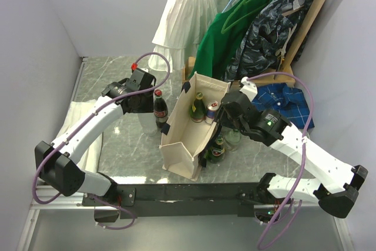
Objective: Place the beverage into the canvas bag
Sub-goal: Pick up the drink from the center of the board.
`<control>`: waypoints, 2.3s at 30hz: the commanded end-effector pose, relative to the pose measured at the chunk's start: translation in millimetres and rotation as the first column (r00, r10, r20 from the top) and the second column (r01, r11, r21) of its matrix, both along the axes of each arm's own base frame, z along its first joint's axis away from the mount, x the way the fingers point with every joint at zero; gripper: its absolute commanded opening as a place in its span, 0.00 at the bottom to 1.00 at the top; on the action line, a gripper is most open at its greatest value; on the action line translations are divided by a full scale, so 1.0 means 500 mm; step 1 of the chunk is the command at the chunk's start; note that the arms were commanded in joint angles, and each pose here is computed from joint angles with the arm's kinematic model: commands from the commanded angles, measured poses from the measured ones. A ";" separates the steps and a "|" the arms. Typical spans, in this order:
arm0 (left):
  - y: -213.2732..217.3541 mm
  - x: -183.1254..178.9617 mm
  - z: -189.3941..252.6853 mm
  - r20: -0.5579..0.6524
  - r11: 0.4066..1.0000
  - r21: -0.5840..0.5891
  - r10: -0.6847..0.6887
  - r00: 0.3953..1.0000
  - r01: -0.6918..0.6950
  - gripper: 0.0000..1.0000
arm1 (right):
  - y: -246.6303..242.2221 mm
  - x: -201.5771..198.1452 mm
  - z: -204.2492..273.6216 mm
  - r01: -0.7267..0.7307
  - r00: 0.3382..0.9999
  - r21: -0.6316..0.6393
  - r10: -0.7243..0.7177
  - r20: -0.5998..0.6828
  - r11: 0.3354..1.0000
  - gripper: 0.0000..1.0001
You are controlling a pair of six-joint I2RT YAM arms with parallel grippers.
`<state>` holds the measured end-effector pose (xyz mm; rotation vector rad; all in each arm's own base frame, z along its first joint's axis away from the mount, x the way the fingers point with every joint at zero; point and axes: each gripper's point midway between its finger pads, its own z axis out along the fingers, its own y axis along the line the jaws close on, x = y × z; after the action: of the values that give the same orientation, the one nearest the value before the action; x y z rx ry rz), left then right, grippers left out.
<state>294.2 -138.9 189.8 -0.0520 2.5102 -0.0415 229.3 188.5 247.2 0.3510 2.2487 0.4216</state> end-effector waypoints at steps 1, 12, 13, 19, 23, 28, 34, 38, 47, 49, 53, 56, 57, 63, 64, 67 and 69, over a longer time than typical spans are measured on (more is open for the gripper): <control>-0.009 0.023 0.044 0.072 0.999 -0.039 0.019 0.997 -0.016 0.52 | -0.001 0.001 0.009 0.000 1.000 0.007 0.000 0.022 1.000 0.45; -0.007 0.024 0.054 0.089 0.999 -0.043 0.019 0.996 -0.016 0.48 | 0.003 0.004 0.009 -0.003 1.000 0.005 0.003 0.019 1.000 0.45; -0.006 0.025 0.057 0.094 0.999 -0.041 0.021 0.995 -0.017 0.45 | 0.003 0.004 0.007 -0.003 1.000 0.003 0.003 0.016 1.000 0.45; -0.006 0.026 0.056 0.095 0.999 -0.038 0.017 0.995 -0.014 0.23 | 0.004 0.003 0.003 -0.001 1.000 0.001 0.001 0.009 1.000 0.45; -0.005 0.024 0.051 0.087 0.999 -0.031 0.012 0.996 -0.010 0.01 | 0.004 0.002 0.002 0.000 1.000 0.006 0.000 0.007 1.000 0.45; 0.000 0.020 0.069 0.107 0.999 -0.032 0.005 0.994 -0.002 0.01 | 0.005 0.002 -0.001 0.000 1.000 0.004 0.000 0.005 1.000 0.46; -0.002 0.020 0.116 0.155 0.998 -0.056 -0.009 0.988 0.018 0.01 | 0.010 0.004 -0.005 -0.003 1.000 0.002 0.003 -0.002 1.000 0.45; -0.002 0.018 0.142 0.174 0.998 -0.062 -0.018 0.985 0.029 0.01 | 0.011 0.005 -0.011 -0.003 1.000 -0.002 0.003 -0.008 1.000 0.45; 0.003 0.010 0.176 0.191 0.997 -0.057 -0.039 0.981 0.050 0.01 | 0.012 0.006 -0.014 -0.004 1.000 -0.006 0.004 -0.011 1.000 0.45; 0.006 0.007 0.182 0.192 0.997 -0.054 -0.040 0.981 0.051 0.01 | 0.014 0.007 -0.011 -0.010 1.000 -0.008 0.009 -0.007 1.000 0.45; 0.011 0.001 0.212 0.212 0.997 -0.054 -0.047 0.976 0.060 0.01 | 0.013 0.008 -0.017 -0.009 1.000 -0.032 0.008 -0.022 0.999 0.45; 0.013 -0.003 0.244 0.227 0.996 -0.053 -0.060 0.972 0.074 0.01 | 0.014 0.007 -0.018 -0.011 1.000 -0.027 0.010 -0.023 1.000 0.45; 0.012 -0.003 0.253 0.235 0.995 -0.057 -0.065 0.970 0.081 0.01 | 0.014 0.007 -0.019 -0.010 1.000 -0.026 0.009 -0.026 1.000 0.45; 0.009 -0.010 0.294 0.278 0.991 -0.089 -0.071 0.958 0.099 0.01 | 0.015 -0.006 -0.018 -0.022 0.999 -0.011 0.022 -0.044 1.000 0.41; 0.008 -0.012 0.297 0.280 0.990 -0.095 -0.070 0.958 0.100 0.01 | 0.012 -0.012 -0.015 -0.020 0.999 -0.003 0.020 -0.043 1.000 0.38; 0.008 -0.012 0.309 0.294 0.990 -0.103 -0.064 0.954 0.099 0.01 | 0.003 -0.027 -0.015 -0.024 0.998 0.002 0.024 -0.050 1.000 0.31; 0.009 -0.014 0.314 0.300 0.989 -0.110 -0.061 0.952 0.099 0.01 | -0.006 -0.036 -0.018 -0.023 0.998 -0.002 0.022 -0.057 1.000 0.28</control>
<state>284.1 -132.1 293.9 0.0318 2.3778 -0.1154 223.7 194.4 232.3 0.3282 2.3167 0.4021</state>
